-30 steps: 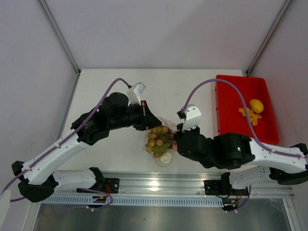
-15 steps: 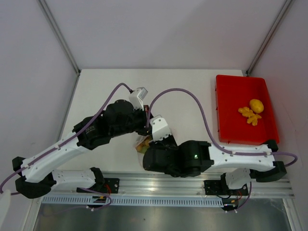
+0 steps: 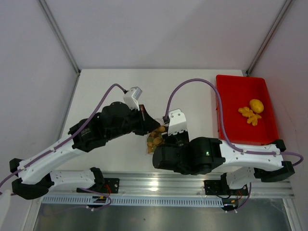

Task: Place the food in the zip-top bag and seal the zipper
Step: Place the fake fruit in the zipper food storage bag.

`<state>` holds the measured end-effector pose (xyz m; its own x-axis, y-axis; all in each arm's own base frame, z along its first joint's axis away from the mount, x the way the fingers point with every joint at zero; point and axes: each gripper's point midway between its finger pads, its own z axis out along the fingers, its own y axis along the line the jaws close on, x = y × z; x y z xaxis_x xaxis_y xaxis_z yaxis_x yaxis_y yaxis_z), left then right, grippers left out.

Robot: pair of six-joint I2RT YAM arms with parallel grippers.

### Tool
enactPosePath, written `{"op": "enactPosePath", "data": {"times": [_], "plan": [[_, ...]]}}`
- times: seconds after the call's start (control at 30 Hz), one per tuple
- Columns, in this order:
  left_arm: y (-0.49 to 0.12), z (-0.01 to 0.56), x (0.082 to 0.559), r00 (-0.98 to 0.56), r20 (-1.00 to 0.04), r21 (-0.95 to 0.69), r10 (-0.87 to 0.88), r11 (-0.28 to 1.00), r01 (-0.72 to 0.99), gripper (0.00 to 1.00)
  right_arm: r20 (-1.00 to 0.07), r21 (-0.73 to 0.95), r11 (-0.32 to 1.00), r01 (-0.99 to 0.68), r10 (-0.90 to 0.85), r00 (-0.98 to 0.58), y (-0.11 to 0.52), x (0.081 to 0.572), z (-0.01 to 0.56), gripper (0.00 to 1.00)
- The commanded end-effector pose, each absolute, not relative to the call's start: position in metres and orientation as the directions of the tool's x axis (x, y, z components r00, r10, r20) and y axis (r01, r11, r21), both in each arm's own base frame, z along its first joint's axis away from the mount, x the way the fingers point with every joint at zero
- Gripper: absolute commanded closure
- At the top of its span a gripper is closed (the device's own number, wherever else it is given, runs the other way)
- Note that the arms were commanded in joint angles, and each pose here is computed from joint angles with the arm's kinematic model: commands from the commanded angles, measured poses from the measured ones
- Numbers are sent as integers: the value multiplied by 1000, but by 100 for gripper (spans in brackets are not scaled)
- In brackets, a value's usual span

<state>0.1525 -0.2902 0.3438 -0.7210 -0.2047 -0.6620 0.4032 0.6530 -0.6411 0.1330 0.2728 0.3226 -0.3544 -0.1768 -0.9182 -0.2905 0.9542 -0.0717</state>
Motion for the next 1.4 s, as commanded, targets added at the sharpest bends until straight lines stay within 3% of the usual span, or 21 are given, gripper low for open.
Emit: {"op": "enactPosePath", "data": {"times": [0.0, 0.03, 0.07, 0.1, 0.23, 0.5, 0.57, 0.6, 0.7, 0.97, 1.37], "plan": [[-286, 368, 154, -689, -665, -684, -288, 607, 406, 99, -929, -128, 958, -258, -207, -308, 237, 143, 343, 100], [-287, 370, 154, -689, -664, -687, -292, 602, 407, 99, -921, -144, 948, -285, -233, -311, 241, 142, 335, 100], [-289, 373, 154, -689, -662, -692, -295, 594, 410, 99, -933, -55, 947, -317, -161, -320, 260, 141, 337, 100], [-292, 374, 153, -695, -658, -695, -289, 588, 414, 99, -926, -93, 921, -380, -220, -306, 267, 141, 333, 100], [-301, 386, 152, -703, -646, -718, -298, 551, 426, 100, -901, 149, 815, -561, -121, -416, 310, 134, 309, 100], [-315, 387, 153, -721, -629, -733, -289, 530, 426, 100, -911, 182, 736, -652, -124, -394, 330, 125, 317, 100], [-315, 388, 153, -721, -629, -734, -291, 528, 427, 100, -917, 209, 725, -657, -88, -389, 324, 127, 330, 78], [-315, 389, 154, -718, -630, -734, -295, 528, 427, 99, -914, 228, 706, -670, -82, -397, 324, 125, 335, 60], [-313, 393, 157, -705, -638, -731, -309, 532, 428, 100, -907, 252, 716, -651, -60, -417, 305, 124, 344, 49], [-310, 403, 169, -674, -667, -708, -318, 554, 439, 99, -814, 396, 663, -635, -65, -577, 264, 87, 342, 44], [-312, 412, 177, -653, -684, -696, -324, 559, 452, 99, -774, 452, 679, -578, -23, -632, 228, 78, 327, 45]]}}
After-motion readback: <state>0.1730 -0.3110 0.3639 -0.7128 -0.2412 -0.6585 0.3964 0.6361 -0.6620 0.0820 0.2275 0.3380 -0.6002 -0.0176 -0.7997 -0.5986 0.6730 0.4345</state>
